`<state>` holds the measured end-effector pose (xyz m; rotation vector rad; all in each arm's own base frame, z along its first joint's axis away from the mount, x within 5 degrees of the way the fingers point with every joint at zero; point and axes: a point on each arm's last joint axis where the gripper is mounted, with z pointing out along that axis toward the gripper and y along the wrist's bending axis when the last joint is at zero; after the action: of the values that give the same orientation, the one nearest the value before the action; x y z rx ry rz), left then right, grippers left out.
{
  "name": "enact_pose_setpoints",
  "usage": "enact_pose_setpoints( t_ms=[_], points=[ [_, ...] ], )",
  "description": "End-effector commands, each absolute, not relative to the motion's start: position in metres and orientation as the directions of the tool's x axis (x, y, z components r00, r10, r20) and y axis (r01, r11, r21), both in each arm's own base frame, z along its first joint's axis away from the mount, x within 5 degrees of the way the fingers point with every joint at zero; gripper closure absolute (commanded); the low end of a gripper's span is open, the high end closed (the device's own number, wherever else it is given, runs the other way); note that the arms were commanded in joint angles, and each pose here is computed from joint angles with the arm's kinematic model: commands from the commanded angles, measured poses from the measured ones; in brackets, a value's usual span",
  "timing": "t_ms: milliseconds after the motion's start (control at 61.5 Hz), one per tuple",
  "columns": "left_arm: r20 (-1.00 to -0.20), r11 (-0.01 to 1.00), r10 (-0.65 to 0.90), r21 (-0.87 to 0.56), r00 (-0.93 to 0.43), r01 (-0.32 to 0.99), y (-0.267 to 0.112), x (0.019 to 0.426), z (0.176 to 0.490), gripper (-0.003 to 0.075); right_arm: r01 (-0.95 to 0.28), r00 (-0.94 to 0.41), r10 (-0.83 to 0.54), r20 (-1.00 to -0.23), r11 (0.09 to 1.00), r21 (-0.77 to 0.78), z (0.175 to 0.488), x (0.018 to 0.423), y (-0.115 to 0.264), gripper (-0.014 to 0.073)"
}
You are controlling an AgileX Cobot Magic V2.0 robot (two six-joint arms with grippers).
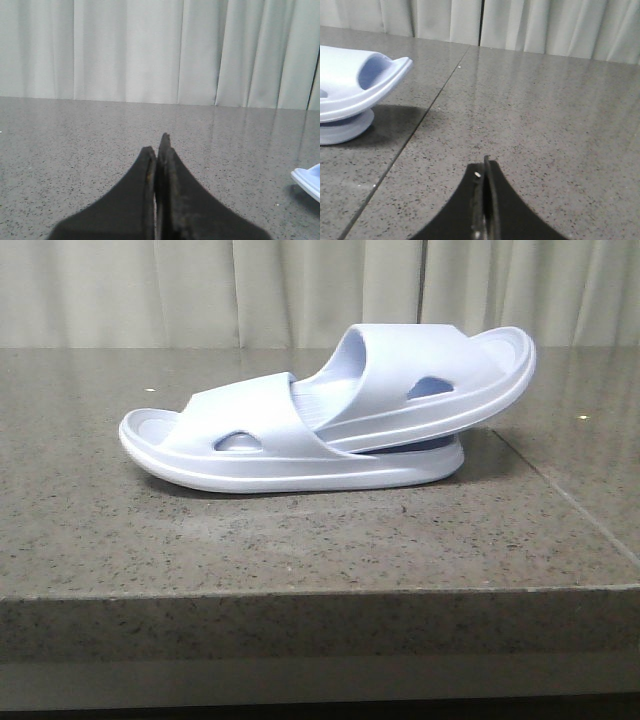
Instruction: Insert blue slippers together front up
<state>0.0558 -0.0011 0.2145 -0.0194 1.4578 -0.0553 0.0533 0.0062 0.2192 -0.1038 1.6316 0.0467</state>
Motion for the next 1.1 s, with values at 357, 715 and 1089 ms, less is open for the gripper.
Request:
enact_pose_setpoints(
  t_ms=[357,715,1089],
  points=[
    [-0.978,0.997,-0.067,-0.061,0.195,0.038,-0.001,0.054,0.22,0.0741,-0.04,0.102,-0.041,-0.994,0.998,-0.045,0.208,0.055,0.002,0.0713],
    [-0.978,0.997,-0.067,-0.061,0.195,0.038,-0.001,0.054,0.22,0.0741,-0.036,0.148,-0.013,-0.989,0.999,-0.018,0.213,0.054,0.002,0.0713],
    [-0.978,0.997,-0.067,-0.061,0.195,0.038,-0.001,0.054,0.22,0.0741,-0.051,0.194,0.056,-0.979,0.998,0.047,0.217,0.053,0.002,0.0713]
  ],
)
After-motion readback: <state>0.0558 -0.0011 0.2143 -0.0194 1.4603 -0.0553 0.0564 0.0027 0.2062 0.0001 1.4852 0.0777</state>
